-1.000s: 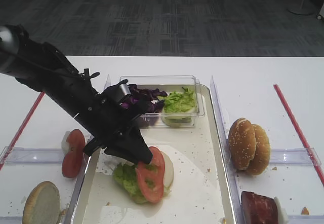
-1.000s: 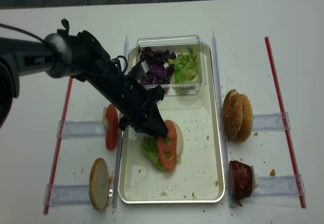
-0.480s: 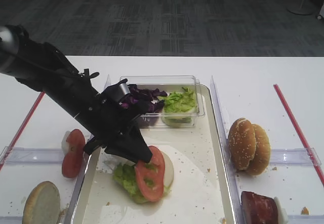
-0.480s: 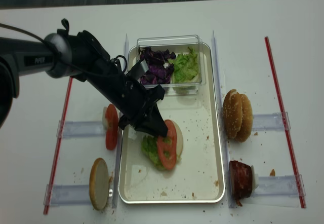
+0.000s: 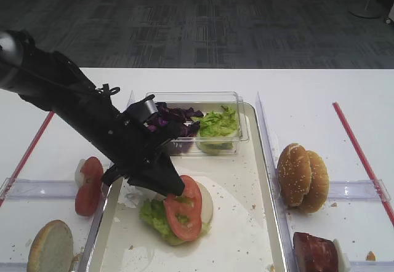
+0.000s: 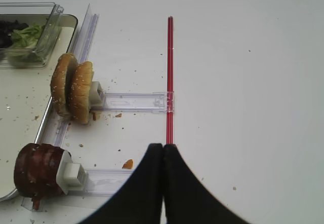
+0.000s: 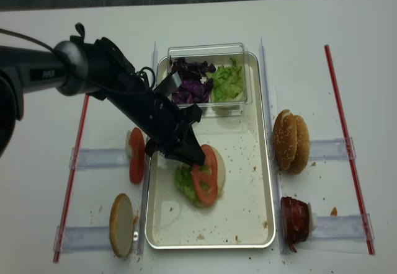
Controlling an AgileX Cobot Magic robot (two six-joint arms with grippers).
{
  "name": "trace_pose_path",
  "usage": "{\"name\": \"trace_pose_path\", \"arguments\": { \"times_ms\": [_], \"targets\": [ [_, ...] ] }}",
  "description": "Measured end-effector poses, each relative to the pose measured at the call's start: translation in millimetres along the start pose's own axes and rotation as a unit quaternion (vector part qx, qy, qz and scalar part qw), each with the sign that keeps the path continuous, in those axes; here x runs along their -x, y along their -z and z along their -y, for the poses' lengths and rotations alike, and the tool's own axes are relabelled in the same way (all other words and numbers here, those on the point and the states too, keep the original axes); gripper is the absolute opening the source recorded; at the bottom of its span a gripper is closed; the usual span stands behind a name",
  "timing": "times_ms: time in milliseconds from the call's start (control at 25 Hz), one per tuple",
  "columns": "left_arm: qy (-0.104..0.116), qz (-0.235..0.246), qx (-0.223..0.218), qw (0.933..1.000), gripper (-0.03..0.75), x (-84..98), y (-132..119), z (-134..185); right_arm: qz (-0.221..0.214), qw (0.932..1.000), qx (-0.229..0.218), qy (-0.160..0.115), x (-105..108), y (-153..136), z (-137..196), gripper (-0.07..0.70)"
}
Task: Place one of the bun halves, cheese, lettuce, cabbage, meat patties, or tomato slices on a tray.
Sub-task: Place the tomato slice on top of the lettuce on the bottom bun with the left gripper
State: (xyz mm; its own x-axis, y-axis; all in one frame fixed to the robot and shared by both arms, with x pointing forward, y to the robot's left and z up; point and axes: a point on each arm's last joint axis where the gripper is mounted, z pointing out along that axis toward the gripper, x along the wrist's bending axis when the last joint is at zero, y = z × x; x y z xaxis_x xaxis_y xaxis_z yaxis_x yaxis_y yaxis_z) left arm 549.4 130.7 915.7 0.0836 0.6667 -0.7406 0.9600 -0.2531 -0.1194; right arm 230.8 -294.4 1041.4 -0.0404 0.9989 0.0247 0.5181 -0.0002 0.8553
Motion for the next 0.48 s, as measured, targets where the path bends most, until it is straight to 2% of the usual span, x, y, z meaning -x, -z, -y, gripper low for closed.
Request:
{"name": "trace_pose_path", "arguments": {
  "times_ms": [480],
  "targets": [
    [-0.018, -0.015, 0.007, 0.9997, 0.051, 2.2, 4.1, -5.2, 0.000, 1.0000, 0.000, 0.000, 0.0, 0.0, 0.0, 0.036]
  ]
}}
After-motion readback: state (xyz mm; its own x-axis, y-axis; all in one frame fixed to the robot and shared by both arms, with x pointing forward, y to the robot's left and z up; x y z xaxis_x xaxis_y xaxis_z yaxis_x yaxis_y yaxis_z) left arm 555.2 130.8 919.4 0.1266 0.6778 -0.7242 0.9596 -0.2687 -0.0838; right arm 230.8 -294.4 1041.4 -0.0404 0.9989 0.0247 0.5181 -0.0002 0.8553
